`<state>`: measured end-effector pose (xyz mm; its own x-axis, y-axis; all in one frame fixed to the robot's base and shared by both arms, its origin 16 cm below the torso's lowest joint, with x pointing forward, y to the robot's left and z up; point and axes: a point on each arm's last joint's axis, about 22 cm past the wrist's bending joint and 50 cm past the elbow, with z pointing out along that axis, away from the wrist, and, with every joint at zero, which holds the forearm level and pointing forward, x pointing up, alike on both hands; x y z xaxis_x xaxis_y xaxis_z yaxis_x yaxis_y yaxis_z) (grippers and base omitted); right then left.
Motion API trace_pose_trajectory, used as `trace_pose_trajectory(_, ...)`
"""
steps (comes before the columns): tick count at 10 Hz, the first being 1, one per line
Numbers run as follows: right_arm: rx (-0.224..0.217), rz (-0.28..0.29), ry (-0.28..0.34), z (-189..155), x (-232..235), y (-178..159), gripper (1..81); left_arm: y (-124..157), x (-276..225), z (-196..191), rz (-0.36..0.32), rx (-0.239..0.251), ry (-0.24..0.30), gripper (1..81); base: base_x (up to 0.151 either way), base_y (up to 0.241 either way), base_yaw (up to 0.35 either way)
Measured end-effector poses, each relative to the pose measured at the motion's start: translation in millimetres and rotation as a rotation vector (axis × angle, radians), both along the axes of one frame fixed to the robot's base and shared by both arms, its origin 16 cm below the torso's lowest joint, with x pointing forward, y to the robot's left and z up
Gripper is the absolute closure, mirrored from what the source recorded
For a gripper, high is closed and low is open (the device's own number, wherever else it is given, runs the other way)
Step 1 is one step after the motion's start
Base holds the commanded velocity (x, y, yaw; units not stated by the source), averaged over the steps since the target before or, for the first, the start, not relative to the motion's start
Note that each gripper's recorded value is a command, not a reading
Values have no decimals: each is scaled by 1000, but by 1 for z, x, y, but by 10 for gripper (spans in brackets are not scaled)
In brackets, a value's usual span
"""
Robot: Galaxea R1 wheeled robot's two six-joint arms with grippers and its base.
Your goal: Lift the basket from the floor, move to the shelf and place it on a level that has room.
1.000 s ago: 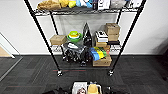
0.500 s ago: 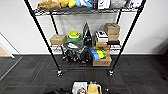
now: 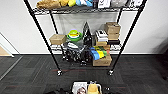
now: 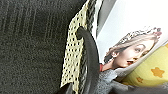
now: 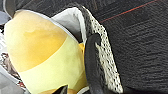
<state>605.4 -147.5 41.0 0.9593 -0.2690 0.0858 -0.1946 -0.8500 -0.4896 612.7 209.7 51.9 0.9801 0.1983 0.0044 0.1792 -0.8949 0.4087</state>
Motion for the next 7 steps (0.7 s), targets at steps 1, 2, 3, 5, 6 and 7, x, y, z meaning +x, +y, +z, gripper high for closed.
trace_pose_trajectory(1,-2,-16,-2,0,2,-5,10,-1,1,1,12,-6,2,10,0,0,0)
trace_pose_trajectory(2,6,-36,5,0,3,-6,10,-2,2,1,31,-15,3,10,0,0,0)
trace_pose_trajectory(3,20,-61,8,2,5,-4,10,-4,3,2,54,-27,7,10,0,0,0)
trace_pose_trajectory(5,34,-88,14,3,6,-2,10,-6,5,3,79,-40,10,10,0,0,0)
trace_pose_trajectory(6,34,-100,17,3,6,-6,10,-6,6,4,82,-40,9,10,0,0,0)
trace_pose_trajectory(7,32,-105,14,3,7,-8,10,-7,6,4,87,-42,12,811,0,0,0)
